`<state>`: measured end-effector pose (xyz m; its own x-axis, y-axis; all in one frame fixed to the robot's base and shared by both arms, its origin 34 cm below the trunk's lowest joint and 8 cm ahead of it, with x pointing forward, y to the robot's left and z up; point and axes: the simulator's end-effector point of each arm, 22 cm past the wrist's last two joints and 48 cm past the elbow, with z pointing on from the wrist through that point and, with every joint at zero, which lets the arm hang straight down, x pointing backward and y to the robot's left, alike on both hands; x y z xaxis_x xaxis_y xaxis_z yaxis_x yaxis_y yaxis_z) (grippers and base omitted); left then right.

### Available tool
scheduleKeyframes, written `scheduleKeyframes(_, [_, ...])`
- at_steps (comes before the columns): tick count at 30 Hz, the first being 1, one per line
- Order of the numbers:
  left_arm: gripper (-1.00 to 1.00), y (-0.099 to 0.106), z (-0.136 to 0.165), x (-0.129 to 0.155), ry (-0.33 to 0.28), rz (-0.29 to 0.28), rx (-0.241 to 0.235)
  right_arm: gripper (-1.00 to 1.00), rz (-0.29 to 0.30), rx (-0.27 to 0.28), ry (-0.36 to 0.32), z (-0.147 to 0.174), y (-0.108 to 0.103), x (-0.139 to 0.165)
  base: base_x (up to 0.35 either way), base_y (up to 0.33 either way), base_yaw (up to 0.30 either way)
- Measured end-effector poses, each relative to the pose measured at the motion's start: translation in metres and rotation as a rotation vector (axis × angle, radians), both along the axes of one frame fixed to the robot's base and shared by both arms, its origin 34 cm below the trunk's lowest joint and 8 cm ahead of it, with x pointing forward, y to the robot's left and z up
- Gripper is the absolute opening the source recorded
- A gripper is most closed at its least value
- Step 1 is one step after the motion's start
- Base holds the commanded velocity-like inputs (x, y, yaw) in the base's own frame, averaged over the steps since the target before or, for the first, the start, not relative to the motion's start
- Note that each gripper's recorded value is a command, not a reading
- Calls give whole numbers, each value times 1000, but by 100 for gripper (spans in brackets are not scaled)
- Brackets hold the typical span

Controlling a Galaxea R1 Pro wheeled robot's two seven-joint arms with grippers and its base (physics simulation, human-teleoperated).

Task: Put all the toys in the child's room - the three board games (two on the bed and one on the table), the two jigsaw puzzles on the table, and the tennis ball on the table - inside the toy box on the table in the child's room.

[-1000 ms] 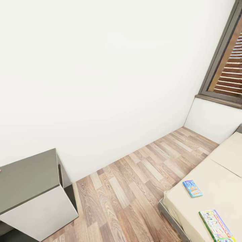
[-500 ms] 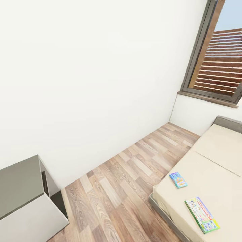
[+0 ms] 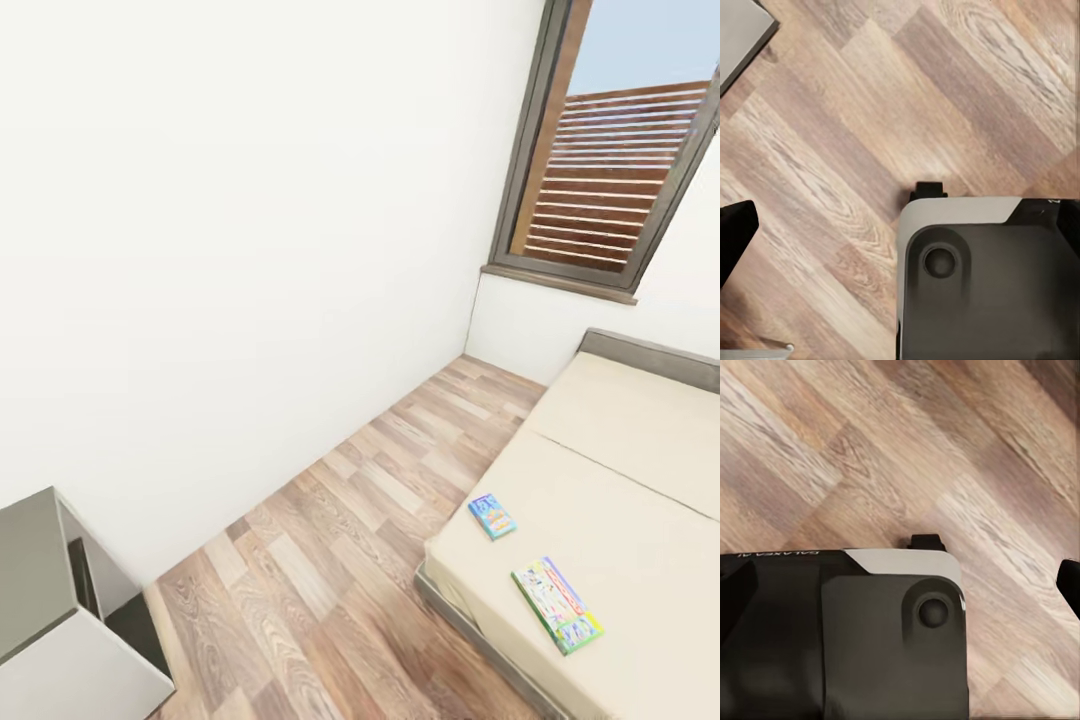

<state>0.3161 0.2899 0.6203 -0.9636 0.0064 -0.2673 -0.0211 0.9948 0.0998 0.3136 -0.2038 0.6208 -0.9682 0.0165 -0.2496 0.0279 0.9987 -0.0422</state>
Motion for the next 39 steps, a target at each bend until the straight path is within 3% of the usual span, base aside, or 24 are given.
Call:
scheduleKeyframes(23, [100,0,-2,-3,8,0,0,100,0,0,9,-2,0,-4,56,135,-268])
scheduleKeyframes(39, [100,0,-2,-4,1,-5,0,100,0,0,15,-3,0,-6,245,58,-272])
